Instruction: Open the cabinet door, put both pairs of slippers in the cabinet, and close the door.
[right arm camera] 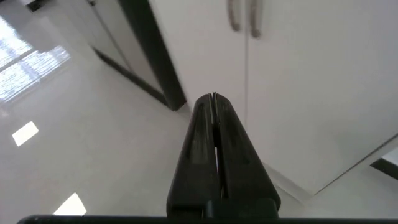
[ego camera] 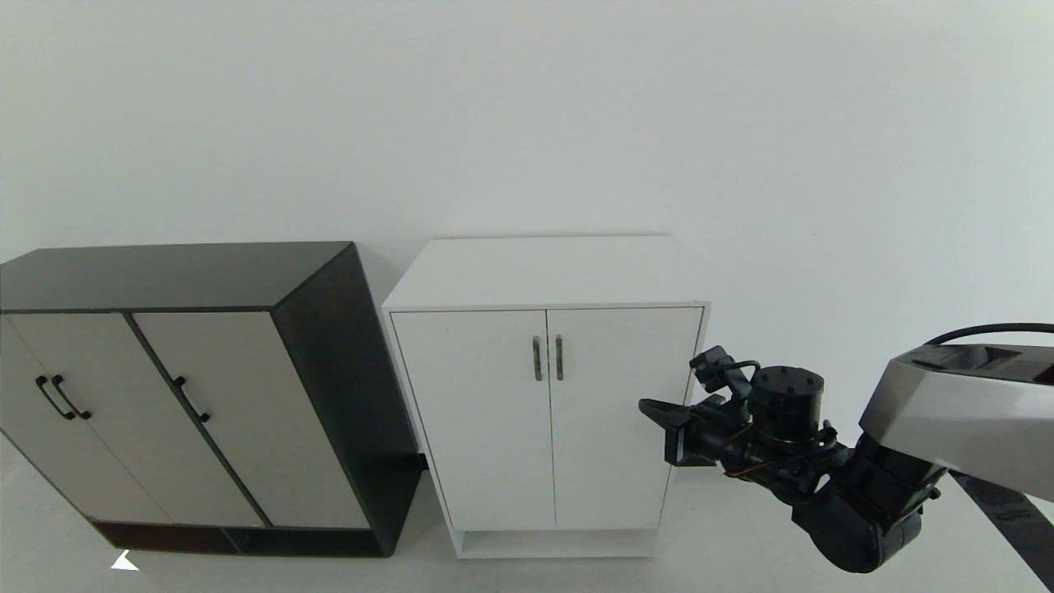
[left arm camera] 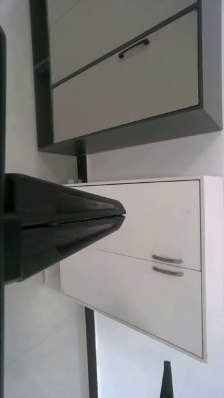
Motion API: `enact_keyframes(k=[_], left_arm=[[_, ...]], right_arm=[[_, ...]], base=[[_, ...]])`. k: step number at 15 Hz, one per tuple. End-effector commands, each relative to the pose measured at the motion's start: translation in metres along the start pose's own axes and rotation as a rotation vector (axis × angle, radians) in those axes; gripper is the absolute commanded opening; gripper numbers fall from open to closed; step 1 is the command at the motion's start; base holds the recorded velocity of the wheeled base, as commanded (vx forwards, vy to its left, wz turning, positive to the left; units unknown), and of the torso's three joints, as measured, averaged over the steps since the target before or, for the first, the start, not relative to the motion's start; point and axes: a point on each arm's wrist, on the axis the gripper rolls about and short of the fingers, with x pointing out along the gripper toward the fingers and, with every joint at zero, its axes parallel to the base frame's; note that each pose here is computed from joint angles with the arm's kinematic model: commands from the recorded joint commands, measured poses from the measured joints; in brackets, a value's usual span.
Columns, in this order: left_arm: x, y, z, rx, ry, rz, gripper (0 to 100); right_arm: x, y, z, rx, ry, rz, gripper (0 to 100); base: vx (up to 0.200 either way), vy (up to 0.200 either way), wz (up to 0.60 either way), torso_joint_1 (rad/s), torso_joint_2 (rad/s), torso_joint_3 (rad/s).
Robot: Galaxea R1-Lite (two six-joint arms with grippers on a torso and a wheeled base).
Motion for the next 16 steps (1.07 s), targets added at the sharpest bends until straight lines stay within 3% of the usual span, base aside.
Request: enact_keyframes(k=[1,4,5,7,9,11,15,16], left_arm=[[0.0,0.0,0.0,0.0,0.0,0.001,0],[0.0,0.0,0.0,0.0,0.0,0.0,0],[0.0,0.0,0.0,0.0,0.0,0.001,0],[0.0,0.0,0.0,0.0,0.0,0.001,0],[0.0,0.0,0.0,-0.002,0.0,0.0,0],[0.0,0.0,0.0,-0.002,0.0,0.0,0],[0.0,0.0,0.0,-0.002,0.0,0.0,0],[0.0,0.0,0.0,-0.002,0.0,0.0,0]], right_arm=[[-0.004,-0.005,0.012,-0.006,-0.035,-0.117,0],[-0.04,-0.017,0.059,-0.099,-0.069,-0.499,0],[-0.051,-0.016,0.068,-0.112,-0.071,-0.538,0],[-0.122,-0.001,0.107,-0.149,-0.071,-0.633,0],[-0.176,0.003,0.116,-0.167,-0.03,-0.725,0],[-0.222,0.007,0.103,-0.147,0.013,-0.806,0],[-0.301,0.031,0.026,-0.089,0.097,-0.908,0],[-0.313,0.038,0.018,-0.058,0.088,-0.913,0]], base=[[0.2,0.0,0.0,0.007,0.0,0.002],[0.0,0.0,0.0,0.0,0.0,0.0],[0.0,0.0,0.0,0.0,0.0,0.0],[0.0,0.0,0.0,0.0,0.0,0.0],[0.0,0.0,0.0,0.0,0.0,0.0],[0.0,0.0,0.0,0.0,0.0,0.0],[0.0,0.0,0.0,0.0,0.0,0.0],[0.0,0.0,0.0,0.0,0.0,0.0]])
